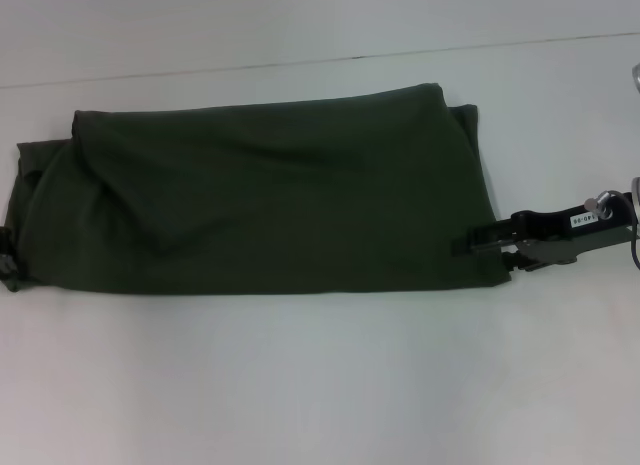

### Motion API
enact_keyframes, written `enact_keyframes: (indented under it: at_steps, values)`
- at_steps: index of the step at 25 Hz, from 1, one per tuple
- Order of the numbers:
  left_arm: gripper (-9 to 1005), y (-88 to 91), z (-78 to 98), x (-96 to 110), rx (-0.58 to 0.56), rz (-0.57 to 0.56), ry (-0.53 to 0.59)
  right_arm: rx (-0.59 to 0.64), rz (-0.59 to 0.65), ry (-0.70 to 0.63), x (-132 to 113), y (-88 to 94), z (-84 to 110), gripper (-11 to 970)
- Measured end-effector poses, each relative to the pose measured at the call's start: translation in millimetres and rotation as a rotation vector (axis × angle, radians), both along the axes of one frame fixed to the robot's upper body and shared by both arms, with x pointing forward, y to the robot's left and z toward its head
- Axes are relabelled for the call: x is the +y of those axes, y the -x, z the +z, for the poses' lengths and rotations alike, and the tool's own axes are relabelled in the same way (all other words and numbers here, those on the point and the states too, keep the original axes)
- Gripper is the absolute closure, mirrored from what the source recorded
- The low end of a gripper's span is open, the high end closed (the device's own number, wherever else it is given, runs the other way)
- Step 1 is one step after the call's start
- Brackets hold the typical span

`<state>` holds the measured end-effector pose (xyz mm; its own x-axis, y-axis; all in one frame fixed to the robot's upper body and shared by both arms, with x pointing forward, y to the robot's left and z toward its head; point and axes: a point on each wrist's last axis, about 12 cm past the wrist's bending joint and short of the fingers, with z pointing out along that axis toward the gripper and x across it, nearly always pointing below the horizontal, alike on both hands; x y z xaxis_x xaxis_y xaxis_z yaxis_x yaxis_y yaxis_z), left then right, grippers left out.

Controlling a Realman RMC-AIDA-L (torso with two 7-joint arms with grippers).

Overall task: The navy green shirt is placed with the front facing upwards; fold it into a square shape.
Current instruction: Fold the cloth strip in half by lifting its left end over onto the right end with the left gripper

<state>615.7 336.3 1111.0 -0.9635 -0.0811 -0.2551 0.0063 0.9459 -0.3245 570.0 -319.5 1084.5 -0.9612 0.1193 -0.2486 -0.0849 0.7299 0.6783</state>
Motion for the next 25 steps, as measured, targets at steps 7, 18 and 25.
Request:
enact_keyframes:
  at_steps: [7,18,25]
  values:
    - [966,-0.7,0.6,-0.6,-0.002,-0.002,0.0,0.016,0.011,0.034,1.1,1.0,-4.2,32]
    - [967,-1.5,1.6,-1.8,-0.002,-0.005,0.001,0.022,0.005,0.039,1.8,0.7,-6.5,64]
    - [967,-1.3,1.7,-1.9,0.0,-0.006,0.002,0.014,0.033,0.051,1.6,0.4,-3.9,268]
